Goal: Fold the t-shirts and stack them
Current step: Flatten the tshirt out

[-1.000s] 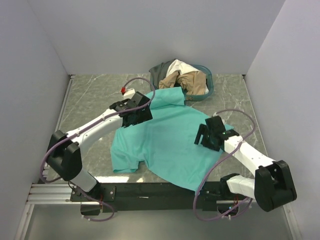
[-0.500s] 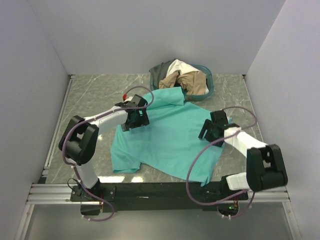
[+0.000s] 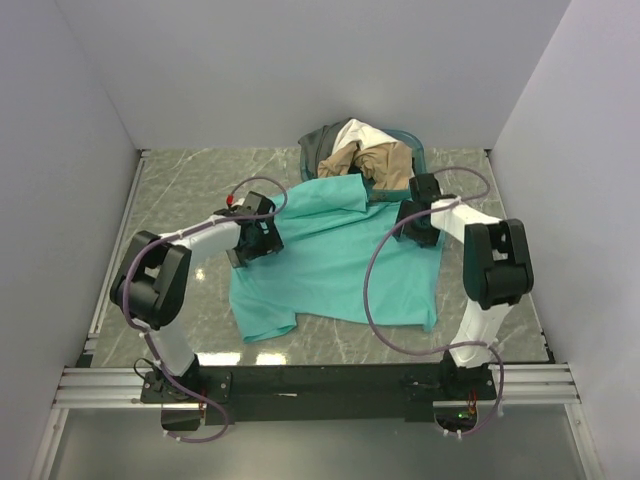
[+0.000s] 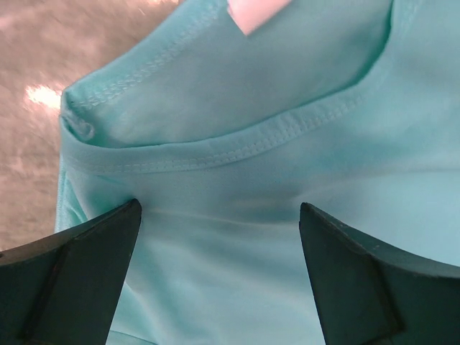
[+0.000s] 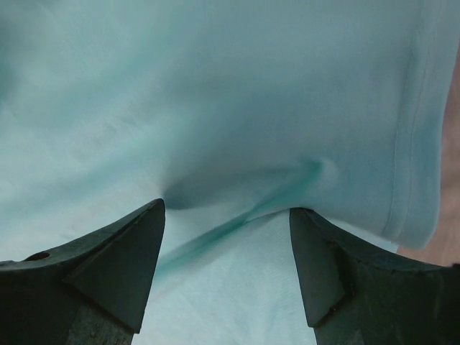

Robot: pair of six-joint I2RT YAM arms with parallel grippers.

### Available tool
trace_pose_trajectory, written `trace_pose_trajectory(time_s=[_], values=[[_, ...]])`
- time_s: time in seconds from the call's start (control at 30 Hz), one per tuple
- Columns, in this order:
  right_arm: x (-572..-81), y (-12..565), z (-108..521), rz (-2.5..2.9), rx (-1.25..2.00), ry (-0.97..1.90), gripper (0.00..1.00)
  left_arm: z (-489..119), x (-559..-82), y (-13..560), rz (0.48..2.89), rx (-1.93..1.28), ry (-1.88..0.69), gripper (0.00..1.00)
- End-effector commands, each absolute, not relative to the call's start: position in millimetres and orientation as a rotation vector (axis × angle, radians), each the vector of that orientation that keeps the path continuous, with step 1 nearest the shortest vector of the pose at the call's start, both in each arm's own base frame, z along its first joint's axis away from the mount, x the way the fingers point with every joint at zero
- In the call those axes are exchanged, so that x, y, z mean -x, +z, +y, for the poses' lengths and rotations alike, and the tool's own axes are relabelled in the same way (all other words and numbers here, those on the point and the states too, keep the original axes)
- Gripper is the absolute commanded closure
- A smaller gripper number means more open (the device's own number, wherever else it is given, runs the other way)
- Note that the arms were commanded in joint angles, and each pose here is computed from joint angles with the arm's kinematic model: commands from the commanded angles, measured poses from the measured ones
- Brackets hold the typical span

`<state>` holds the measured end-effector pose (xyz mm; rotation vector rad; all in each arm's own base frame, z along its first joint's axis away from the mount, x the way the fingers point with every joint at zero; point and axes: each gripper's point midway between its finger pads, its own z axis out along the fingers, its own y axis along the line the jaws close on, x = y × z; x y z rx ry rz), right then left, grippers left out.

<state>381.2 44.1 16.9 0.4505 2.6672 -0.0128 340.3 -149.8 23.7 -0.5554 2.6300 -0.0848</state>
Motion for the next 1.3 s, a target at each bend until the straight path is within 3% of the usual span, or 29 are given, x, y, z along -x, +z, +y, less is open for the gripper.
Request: trace_pose_trajectory(time_s=[0.0, 0.23, 0.4, 0.53, 0.7, 0.93, 1.03, 1.2, 1.27], values=[[-409.9, 18.8, 46.8, 2.657, -0.330, 0.003, 0.24, -137.8, -340.7, 12.7, 2.646, 0.607, -0.088, 0.01], [-438.5, 61.7, 42.9, 2.555, -0.272, -0.040, 0.23, -134.3, -369.6, 36.6, 2.592, 0.592, -0.090, 0.01], [-407.3, 107.4, 37.7, 2.455, -0.373, -0.025, 0.23, -140.3, -371.9, 76.6, 2.530, 0.627, -0.138, 0.01], [-361.5, 119.0, 30.6, 2.397, -0.487, -0.002, 0.23, -130.9, -343.3, 101.8, 2.483, 0.659, -0.081, 0.01], [-320.5, 148.5, 20.9, 2.210, -0.601, 0.063, 0.20, -90.3, -259.8, 95.7, 2.518, 0.853, 0.078, 0.01], [-281.1, 159.6, -8.5, 1.987, -0.802, 0.035, 0.08, -110.2, -164.7, 52.0, 2.654, 0.987, -0.228, 0.01], [-271.0, 161.7, -11.5, 1.943, -0.847, 0.055, 0.00, -116.3, -149.6, 43.5, 2.670, 1.022, -0.264, 0.01], [-259.2, 160.0, -16.3, 1.891, -0.908, 0.069, 0.00, -114.1, -137.7, 27.0, 2.705, 1.040, -0.231, 0.01], [-256.5, 157.4, -16.0, 1.892, -0.915, 0.075, 0.00, -120.0, -141.3, 22.1, 2.715, 1.015, -0.262, 0.07]])
